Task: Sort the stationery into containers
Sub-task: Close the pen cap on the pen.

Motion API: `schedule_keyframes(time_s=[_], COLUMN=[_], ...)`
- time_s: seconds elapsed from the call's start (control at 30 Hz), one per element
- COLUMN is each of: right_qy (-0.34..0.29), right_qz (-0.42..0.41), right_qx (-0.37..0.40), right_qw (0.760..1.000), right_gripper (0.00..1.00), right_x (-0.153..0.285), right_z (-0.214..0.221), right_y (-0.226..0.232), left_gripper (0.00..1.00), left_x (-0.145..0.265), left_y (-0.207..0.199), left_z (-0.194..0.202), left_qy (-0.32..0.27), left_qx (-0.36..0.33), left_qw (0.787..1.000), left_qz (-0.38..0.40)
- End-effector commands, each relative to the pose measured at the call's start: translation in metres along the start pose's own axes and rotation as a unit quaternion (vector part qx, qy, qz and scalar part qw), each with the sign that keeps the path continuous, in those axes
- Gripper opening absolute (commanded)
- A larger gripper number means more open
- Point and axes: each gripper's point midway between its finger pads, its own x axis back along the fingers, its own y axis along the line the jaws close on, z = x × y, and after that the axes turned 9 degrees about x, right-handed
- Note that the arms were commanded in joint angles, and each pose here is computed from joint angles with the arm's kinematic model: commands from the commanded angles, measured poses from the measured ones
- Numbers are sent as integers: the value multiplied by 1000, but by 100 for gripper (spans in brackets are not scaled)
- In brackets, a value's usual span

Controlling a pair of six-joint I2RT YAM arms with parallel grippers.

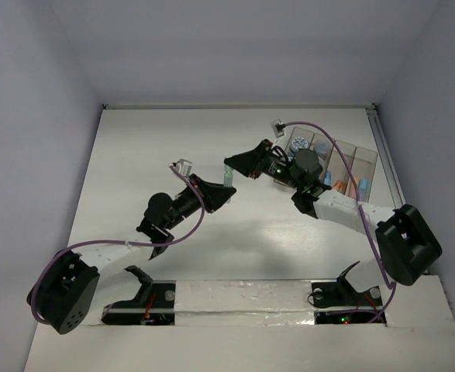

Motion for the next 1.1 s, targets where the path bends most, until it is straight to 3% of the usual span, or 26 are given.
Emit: schedule_keyframes(time_s=[0.0, 0.23, 0.57, 0.87, 1.07], right_qy=[-29, -57, -39, -9, 54], right_qz=[-61, -92, -116, -123, -97], right_qx=[38, 40, 35, 24, 12], right_qw=[997, 993, 992, 992, 994], right_gripper=[0, 0, 0, 0, 0], right_x=[3, 14, 22, 29, 31], right_z=[-11, -11, 4, 24, 45], right_y=[33, 49, 57, 60, 54], left_gripper=[0, 0, 0, 0, 0], left_x=[-6, -5, -5, -7, -5], left_y=[-28, -43, -53, -60, -64], left_z=[-26, -42, -51, -60, -75], left_qy=[-36, -64, -74, -85, -102], left_qx=[-9, -9, -13, -24, -53], left_qw=[998, 996, 995, 993, 991], left_qz=[45, 59, 70, 72, 62])
